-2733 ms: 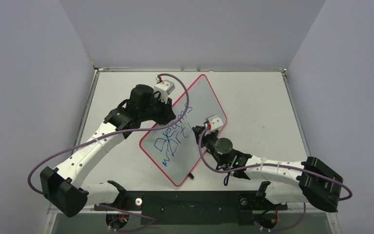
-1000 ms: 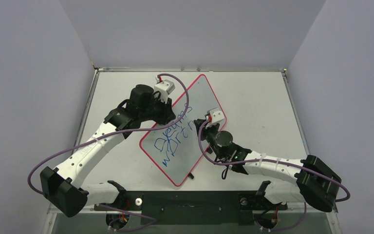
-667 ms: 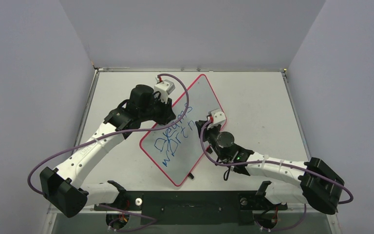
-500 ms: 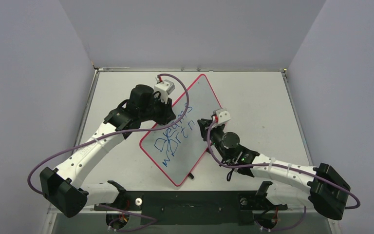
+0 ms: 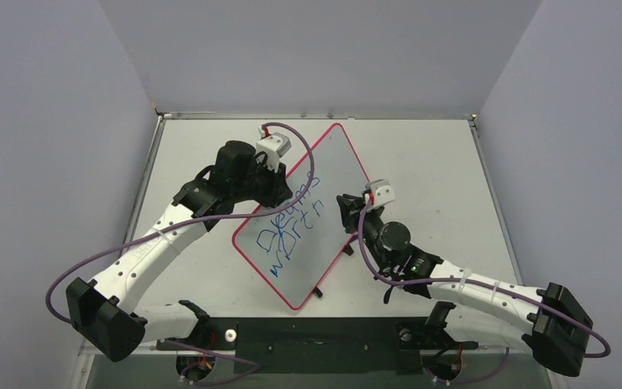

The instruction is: Write a sentence on the whiteboard

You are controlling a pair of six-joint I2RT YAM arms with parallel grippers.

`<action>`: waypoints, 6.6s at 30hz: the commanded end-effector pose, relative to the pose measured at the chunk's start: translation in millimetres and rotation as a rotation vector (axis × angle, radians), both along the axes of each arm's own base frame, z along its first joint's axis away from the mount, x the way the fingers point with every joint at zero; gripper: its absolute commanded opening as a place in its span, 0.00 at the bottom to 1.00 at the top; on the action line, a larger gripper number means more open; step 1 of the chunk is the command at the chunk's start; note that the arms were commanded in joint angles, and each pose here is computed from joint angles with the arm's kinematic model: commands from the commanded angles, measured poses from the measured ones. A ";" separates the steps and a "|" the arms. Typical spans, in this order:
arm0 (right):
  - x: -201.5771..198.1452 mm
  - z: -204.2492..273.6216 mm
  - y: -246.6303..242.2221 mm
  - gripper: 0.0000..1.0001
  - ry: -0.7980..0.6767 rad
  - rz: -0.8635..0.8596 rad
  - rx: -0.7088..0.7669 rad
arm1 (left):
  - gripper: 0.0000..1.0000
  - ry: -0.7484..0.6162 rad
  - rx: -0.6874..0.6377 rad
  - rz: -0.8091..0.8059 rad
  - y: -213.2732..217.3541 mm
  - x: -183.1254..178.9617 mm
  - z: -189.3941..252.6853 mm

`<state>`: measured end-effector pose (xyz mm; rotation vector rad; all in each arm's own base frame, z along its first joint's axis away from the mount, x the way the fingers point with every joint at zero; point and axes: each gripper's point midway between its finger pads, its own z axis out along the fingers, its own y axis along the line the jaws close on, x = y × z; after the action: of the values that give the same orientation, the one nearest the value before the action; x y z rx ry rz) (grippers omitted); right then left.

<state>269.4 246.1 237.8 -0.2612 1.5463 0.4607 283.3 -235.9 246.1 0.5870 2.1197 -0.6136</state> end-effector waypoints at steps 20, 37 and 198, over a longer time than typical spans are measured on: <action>9.7 19.2 -27.8 0.00 -0.074 -0.019 0.092 | 0.00 -0.202 0.016 0.033 9.4 22.6 34.8; 19.0 32.5 -41.8 0.00 -0.090 0.041 0.242 | 0.00 -0.202 0.011 0.030 8.7 22.5 35.6; -158.2 -50.1 118.9 0.00 0.017 0.598 0.042 | 0.00 -0.217 0.028 0.085 19.5 28.1 37.7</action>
<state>105.8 356.8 152.7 -0.7284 1.5462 0.9619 282.7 -230.5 249.8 0.5742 2.1081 -0.5914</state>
